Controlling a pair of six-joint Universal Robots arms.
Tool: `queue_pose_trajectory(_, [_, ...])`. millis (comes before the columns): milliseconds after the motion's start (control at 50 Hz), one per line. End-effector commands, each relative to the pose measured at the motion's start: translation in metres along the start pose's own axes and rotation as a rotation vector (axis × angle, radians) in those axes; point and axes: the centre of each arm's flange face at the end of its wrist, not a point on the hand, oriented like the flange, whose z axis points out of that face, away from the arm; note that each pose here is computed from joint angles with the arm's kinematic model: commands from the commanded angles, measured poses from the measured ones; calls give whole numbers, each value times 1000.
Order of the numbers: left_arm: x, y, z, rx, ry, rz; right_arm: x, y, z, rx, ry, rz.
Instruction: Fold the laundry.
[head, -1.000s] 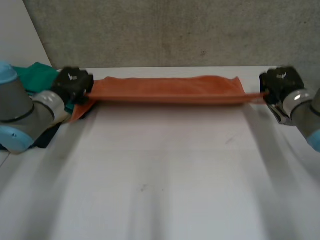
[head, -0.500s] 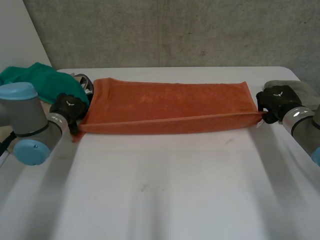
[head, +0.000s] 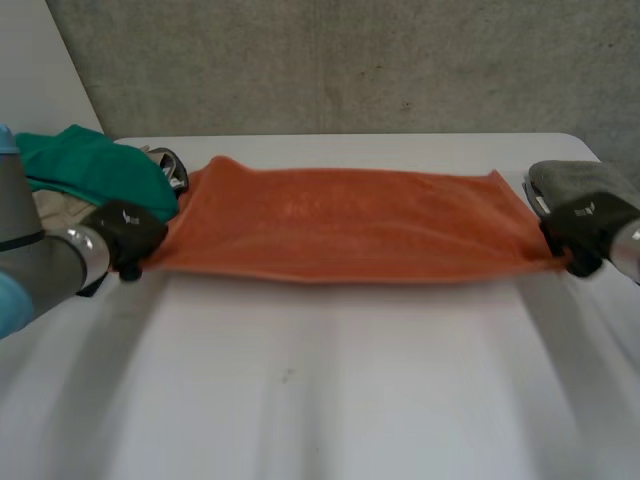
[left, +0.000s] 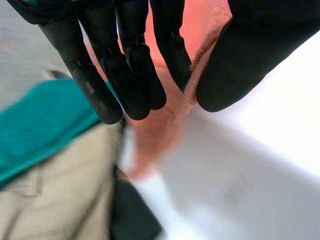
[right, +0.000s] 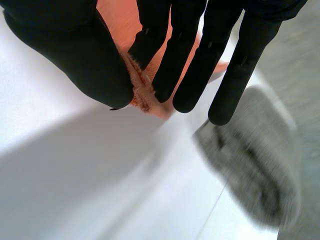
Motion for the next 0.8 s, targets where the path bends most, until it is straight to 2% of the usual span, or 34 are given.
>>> queue_pose_trajectory(20, [39,12,-72,-194,302,284,1,19,-49,-166,-204,-225])
queue_pose_trajectory(60, [41,7,-79,-169,311,343,2,17,-46,-139,-184,-220])
queue_pose_trajectory(120, [41,0,-77,-131,277,359,3,17,-44,-138,-166,-198])
queue_pose_trajectory(280, [13,-27,-24,13,66,382,10,5,-9,-36,-41,-133])
queue_pose_trajectory(360, [3,-42,14,77,3,349,18,-2,23,23,71,-57])
queue_pose_trajectory(500, [-3,-53,57,120,-41,269,19,-5,61,83,176,18])
queue_pose_trajectory(700, [4,-68,105,246,-121,208,12,-11,106,185,309,-33])
queue_pose_trajectory(800, [13,-69,117,272,-140,211,10,-7,123,158,404,-52])
